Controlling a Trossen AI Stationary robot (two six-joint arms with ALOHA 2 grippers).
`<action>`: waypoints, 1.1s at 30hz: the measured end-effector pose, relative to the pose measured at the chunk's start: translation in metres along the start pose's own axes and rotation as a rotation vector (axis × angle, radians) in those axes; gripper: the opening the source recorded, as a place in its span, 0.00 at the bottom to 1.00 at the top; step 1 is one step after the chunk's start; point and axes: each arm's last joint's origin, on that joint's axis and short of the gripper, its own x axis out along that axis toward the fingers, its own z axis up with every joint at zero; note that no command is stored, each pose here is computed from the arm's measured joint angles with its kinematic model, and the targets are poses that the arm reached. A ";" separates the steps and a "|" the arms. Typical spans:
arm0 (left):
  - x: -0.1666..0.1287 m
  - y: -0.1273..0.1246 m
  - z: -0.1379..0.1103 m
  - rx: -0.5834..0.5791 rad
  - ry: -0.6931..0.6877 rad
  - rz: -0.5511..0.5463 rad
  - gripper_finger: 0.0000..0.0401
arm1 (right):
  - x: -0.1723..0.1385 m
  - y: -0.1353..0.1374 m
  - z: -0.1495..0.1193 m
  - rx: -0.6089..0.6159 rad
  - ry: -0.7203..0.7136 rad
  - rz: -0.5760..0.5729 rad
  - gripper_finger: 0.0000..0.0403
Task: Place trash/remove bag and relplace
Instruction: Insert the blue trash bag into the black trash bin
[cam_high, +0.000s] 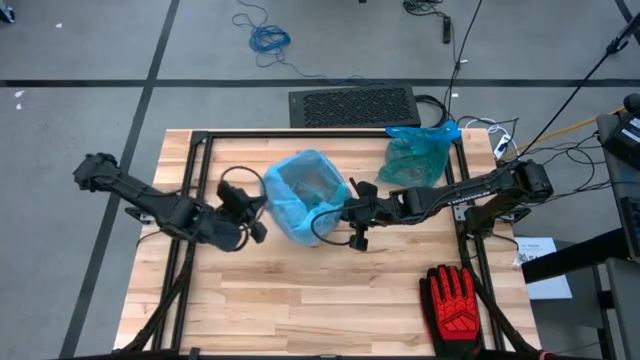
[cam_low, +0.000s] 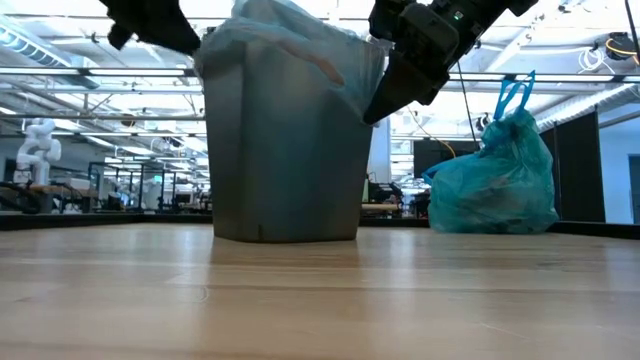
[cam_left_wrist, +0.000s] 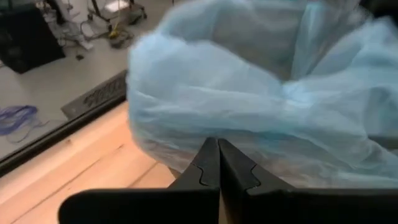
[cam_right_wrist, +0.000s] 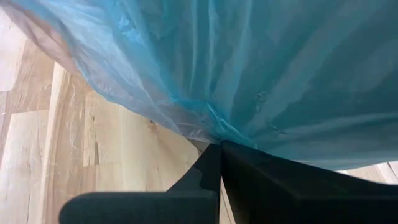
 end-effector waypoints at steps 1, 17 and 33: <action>0.004 -0.001 -0.002 0.013 0.019 0.004 0.00 | 0.000 0.000 0.000 0.000 0.000 0.000 0.00; 0.040 -0.022 -0.028 0.080 0.123 0.116 0.00 | -0.002 0.008 -0.002 0.018 0.009 0.045 0.00; 0.045 -0.026 -0.034 0.088 0.140 0.128 0.00 | -0.013 0.020 -0.001 0.028 0.022 0.264 0.21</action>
